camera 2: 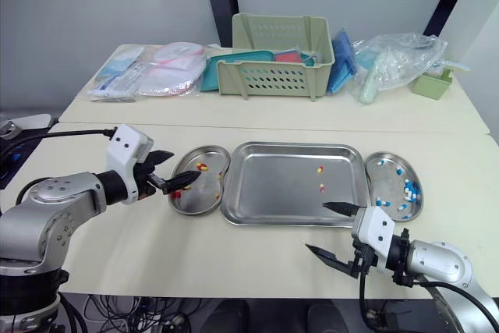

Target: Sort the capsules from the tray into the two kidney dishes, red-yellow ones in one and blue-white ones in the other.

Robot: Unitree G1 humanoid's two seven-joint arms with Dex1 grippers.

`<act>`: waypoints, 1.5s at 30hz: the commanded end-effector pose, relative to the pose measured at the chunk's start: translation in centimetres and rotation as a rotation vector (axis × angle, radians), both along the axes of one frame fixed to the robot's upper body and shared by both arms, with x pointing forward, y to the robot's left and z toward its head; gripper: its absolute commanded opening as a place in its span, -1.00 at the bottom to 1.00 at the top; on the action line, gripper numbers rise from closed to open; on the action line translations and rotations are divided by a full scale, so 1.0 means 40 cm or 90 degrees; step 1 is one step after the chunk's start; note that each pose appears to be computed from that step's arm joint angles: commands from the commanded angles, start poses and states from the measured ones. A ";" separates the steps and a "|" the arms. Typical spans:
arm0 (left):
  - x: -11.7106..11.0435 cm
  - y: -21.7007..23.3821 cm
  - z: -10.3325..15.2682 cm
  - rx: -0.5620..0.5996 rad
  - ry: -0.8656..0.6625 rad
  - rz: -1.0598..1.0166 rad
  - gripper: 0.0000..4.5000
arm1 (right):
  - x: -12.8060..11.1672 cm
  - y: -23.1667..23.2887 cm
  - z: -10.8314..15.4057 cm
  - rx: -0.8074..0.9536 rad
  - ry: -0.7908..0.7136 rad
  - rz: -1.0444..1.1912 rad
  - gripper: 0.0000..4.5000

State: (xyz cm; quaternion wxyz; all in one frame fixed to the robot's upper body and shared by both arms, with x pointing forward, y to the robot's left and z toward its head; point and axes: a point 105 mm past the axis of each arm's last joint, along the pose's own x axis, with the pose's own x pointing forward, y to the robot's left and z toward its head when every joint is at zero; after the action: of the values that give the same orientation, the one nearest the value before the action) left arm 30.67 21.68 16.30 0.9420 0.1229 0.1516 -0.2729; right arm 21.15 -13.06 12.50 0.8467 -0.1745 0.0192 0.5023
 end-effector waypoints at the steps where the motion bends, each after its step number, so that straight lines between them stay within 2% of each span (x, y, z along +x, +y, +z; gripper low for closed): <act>1: -0.018 0.065 0.038 0.020 -0.052 0.026 0.99 | 0.012 -0.038 0.027 -0.004 -0.021 -0.046 1.00; 7: -0.071 0.210 0.011 0.030 -0.074 0.095 0.99 | 0.005 -0.164 0.036 -0.036 0.000 -0.148 1.00; 11: -0.124 0.306 -0.043 0.038 -0.049 0.144 0.99 | -0.005 -0.288 0.037 -0.074 0.023 -0.228 1.00; 16: -0.213 0.409 -0.110 0.017 -0.003 0.196 0.99 | -0.052 -0.430 0.010 -0.146 0.077 -0.299 1.00; 21: -0.279 0.469 -0.153 0.034 0.030 0.231 0.99 | -0.078 -0.495 -0.001 -0.167 0.099 -0.343 1.00; 27: -0.314 0.487 -0.182 0.035 0.049 0.245 0.99 | -0.077 -0.510 -0.005 -0.171 0.097 -0.345 1.00; 30: -0.333 0.472 -0.197 0.012 0.061 0.238 0.99 | -0.059 -0.499 -0.006 -0.176 0.092 -0.330 1.00; 36: -0.331 0.443 -0.199 0.004 0.061 0.213 0.99 | -0.049 -0.476 -0.001 -0.189 0.077 -0.295 1.00; 45: -0.329 0.416 -0.201 0.005 0.067 0.186 0.99 | -0.084 -0.336 -0.006 -0.130 0.067 -0.212 1.00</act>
State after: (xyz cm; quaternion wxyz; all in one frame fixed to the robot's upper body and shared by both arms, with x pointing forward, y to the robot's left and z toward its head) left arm 17.40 38.51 7.59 0.9604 0.0828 0.2285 -0.1363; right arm 17.82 -28.00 11.45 0.8943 -0.2289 0.1710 0.3444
